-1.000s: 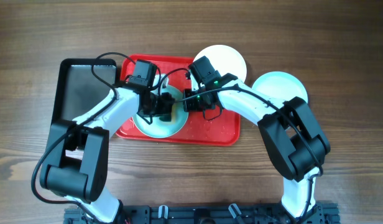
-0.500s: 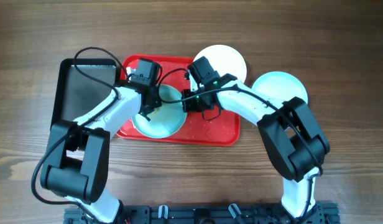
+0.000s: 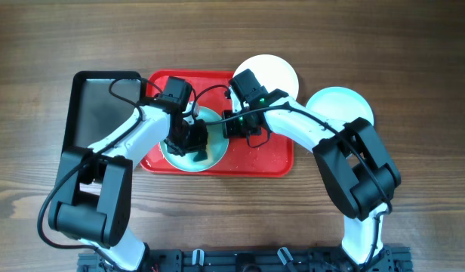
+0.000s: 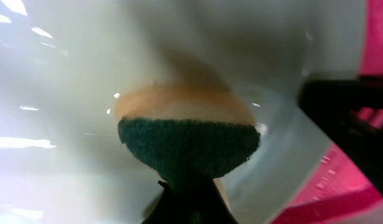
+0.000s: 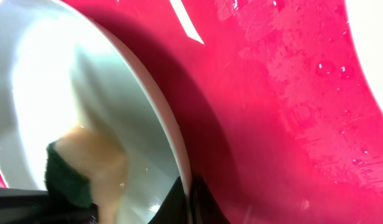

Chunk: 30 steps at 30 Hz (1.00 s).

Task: Clean dirty plates on tray and stack at the side
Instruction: 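Scrub the second light-blue plate with the sponge in the left gripper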

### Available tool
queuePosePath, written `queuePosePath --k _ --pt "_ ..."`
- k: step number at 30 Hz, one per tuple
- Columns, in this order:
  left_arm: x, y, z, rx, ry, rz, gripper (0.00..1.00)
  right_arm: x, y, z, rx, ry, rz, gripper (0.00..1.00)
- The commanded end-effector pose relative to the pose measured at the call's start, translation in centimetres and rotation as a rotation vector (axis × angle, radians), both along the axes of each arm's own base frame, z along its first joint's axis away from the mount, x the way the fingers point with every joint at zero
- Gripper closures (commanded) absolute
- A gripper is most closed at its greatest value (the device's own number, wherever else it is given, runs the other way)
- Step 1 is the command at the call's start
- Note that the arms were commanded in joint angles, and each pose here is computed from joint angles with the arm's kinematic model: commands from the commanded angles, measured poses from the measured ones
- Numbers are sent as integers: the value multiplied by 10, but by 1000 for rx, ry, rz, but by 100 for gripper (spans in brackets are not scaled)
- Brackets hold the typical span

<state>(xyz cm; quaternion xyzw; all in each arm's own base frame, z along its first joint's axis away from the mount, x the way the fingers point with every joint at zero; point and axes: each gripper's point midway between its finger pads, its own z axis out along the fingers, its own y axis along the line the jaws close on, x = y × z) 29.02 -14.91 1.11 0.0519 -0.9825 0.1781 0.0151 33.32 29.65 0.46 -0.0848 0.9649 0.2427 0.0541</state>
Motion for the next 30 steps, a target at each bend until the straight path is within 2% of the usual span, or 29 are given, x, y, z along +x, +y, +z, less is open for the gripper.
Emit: queuePosePath --k 1,7,11,13,16,19,23,26,30 --pt "-6 -21 -3 -110 20 -41 96 -15 12 -4 52 72 24 96" --pt "34 -26 2 -120 -150 -22 96 -14 13 -4 55 70 24 96" --pt "54 -16 1 -48 -239 -4 96 -14 13 -4 54 69 25 96" --pt "59 -2 -4 38 -264 16 96 -14 13 -4 54 68 26 96" --pt "62 37 -11 247 -273 80 96 -14 13 -4 54 68 28 96" --pt "51 90 -14 492 -228 214 96 -14 13 -4 54 66 30 96" --pt "27 134 -11 657 -135 306 96 -14 13 -4 53 65 29 96" --pt "10 142 -11 654 -42 343 96 -14 12 -4 51 64 28 96" --pt "-7 91 -15 365 93 259 96 -13 12 -4 47 61 26 96"
